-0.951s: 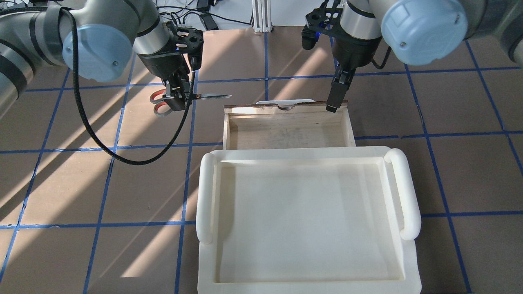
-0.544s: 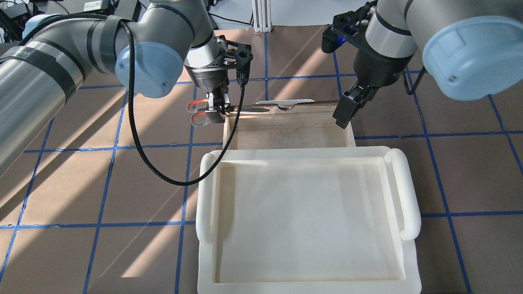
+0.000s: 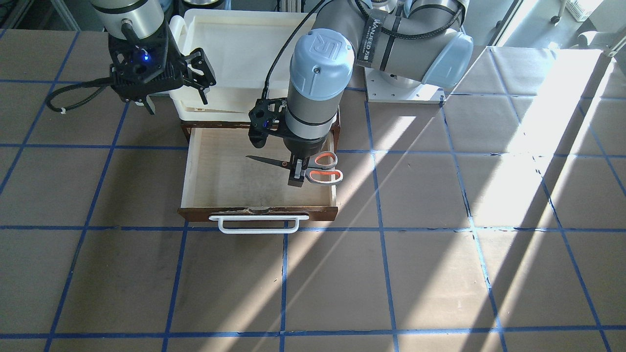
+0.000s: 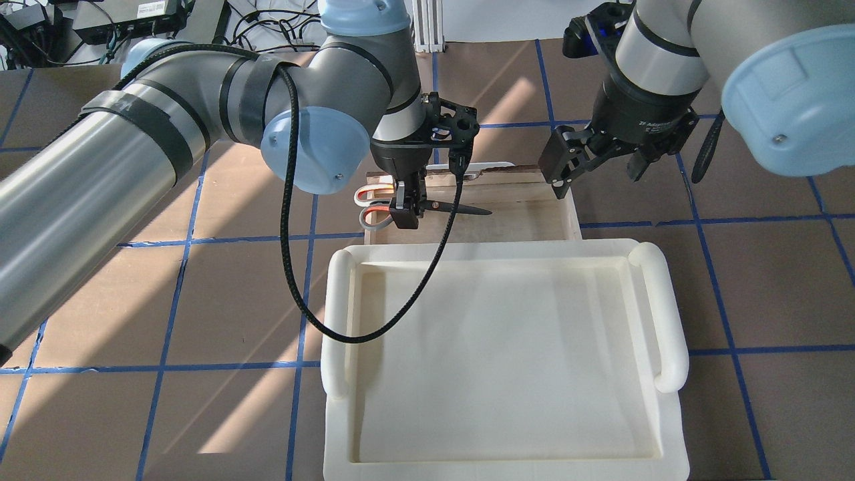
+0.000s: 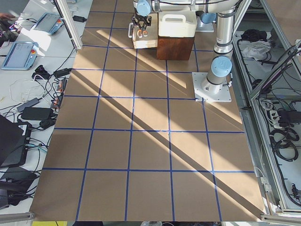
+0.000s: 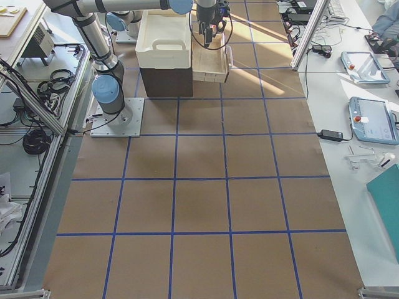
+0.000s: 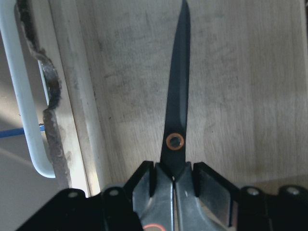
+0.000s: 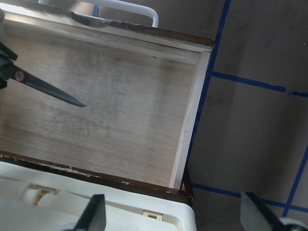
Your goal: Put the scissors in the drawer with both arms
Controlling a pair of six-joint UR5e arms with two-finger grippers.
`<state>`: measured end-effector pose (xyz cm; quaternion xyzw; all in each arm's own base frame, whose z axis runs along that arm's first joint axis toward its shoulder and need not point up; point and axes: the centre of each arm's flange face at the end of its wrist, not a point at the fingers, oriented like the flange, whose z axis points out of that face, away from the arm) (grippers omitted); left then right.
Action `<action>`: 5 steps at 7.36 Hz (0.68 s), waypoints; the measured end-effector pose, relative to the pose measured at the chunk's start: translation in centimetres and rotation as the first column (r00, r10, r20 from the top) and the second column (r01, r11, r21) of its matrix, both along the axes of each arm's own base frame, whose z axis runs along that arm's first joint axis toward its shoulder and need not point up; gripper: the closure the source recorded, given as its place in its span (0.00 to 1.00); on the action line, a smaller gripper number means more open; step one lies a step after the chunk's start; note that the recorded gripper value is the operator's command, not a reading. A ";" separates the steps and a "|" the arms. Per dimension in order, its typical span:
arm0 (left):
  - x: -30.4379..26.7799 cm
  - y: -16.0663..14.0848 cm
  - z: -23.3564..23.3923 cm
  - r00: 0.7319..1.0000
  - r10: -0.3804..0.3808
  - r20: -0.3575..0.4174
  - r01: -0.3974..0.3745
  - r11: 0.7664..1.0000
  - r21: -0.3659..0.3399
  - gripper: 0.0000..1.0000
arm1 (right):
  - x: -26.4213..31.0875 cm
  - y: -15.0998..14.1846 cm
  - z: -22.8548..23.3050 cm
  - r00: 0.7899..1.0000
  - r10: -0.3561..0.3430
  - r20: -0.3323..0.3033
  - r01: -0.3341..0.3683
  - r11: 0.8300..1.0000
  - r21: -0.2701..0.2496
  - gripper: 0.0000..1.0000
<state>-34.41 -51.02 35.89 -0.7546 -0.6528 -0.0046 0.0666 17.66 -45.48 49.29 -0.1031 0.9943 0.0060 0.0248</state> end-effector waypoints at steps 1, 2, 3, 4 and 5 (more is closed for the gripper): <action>-0.6 0.4 -0.7 1.000 -0.009 0.002 0.009 1.000 0.004 1.00 | 0.0 -0.8 0.7 1.000 -0.030 0.007 0.030 0.999 -0.026 0.00; -1.0 0.6 -1.4 1.000 -0.017 0.003 0.017 1.000 0.007 1.00 | -0.3 -2.0 1.5 0.997 -0.072 0.013 0.073 0.996 -0.051 0.00; -1.4 0.8 -2.1 1.000 -0.022 0.006 0.022 1.000 0.014 1.00 | -0.7 -3.1 2.2 0.992 -0.126 0.017 0.127 0.990 -0.066 0.00; -1.7 1.0 -2.6 1.000 -0.029 0.007 0.028 0.999 0.019 1.00 | -0.9 -3.6 2.6 0.987 -0.159 0.016 0.160 0.984 -0.076 0.00; -1.8 1.0 -2.9 0.999 -0.033 0.007 0.032 0.999 0.021 0.01 | -1.0 -3.6 2.8 0.983 -0.181 0.015 0.182 0.980 -0.081 0.00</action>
